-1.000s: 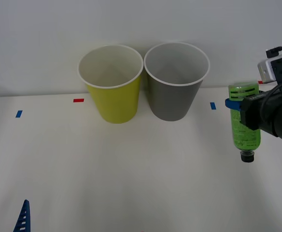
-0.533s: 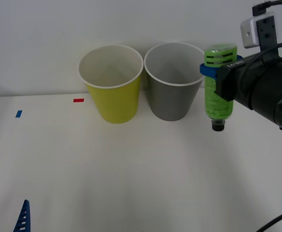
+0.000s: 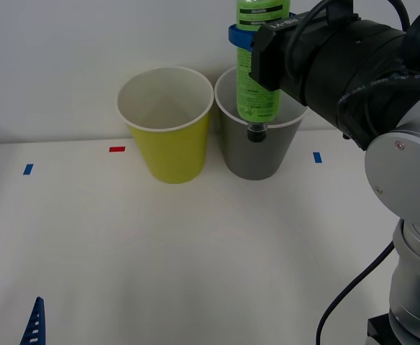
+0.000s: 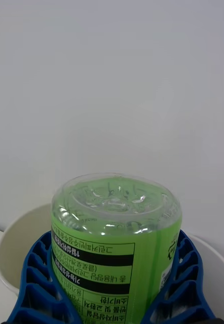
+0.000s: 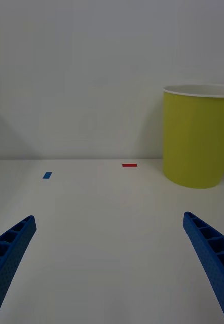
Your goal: Put cans in the gray bin and PET bottles in the light green bin.
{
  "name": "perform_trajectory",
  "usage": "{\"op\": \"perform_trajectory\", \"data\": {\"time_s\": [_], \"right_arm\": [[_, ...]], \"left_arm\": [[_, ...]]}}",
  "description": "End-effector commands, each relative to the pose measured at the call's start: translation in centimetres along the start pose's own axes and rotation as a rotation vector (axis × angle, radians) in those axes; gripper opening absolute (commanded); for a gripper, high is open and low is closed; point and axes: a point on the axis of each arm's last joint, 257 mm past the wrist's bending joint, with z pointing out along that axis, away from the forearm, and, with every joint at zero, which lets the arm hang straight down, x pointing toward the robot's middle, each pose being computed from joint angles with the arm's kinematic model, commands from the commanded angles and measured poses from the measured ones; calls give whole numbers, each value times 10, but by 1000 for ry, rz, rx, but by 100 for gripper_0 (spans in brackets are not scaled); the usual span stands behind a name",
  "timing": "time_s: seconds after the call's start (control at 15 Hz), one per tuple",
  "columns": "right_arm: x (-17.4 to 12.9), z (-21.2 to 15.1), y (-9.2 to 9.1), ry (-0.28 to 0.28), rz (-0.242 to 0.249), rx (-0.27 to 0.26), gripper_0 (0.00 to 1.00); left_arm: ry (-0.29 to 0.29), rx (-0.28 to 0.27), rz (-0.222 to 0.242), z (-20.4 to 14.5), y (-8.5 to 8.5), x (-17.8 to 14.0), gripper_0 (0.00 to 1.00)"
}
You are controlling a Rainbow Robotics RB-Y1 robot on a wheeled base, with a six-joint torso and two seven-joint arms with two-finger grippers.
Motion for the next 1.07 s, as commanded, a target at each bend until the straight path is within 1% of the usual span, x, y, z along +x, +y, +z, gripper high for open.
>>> {"op": "perform_trajectory", "data": {"time_s": [0.07, 0.13, 0.4, 0.53, 0.67, 0.73, 0.8, 0.87, 1.0, 1.07], "right_arm": [[-17, 29, 20, -43, 15, -51, 0], [-25, 42, 25, -62, 27, -66, 0], [-44, 68, 41, -124, 45, -115, 0], [-49, 82, 48, -138, 53, -129, 0], [-50, 102, 58, -159, 77, -162, 0], [-51, 110, 61, -173, 92, -178, 0], [-50, 119, 62, -198, 103, -184, 0], [-48, 125, 64, -205, 97, -186, 0], [-44, 138, 66, -207, 68, -179, 0], [-43, 143, 64, -212, 65, -176, 0]], "left_arm": [[0, 0, 0, 0, 0, 0, 100], [0, 0, 0, 0, 0, 0, 100], [0, 0, 0, 0, 0, 0, 100], [0, 0, 0, 0, 0, 0, 100], [0, 0, 0, 0, 0, 0, 100], [0, 0, 0, 0, 0, 0, 100], [0, 0, 0, 0, 0, 0, 100], [0, 0, 0, 0, 0, 0, 100], [0, 0, 0, 0, 0, 0, 100], [0, 0, 0, 0, 0, 0, 100]]}}
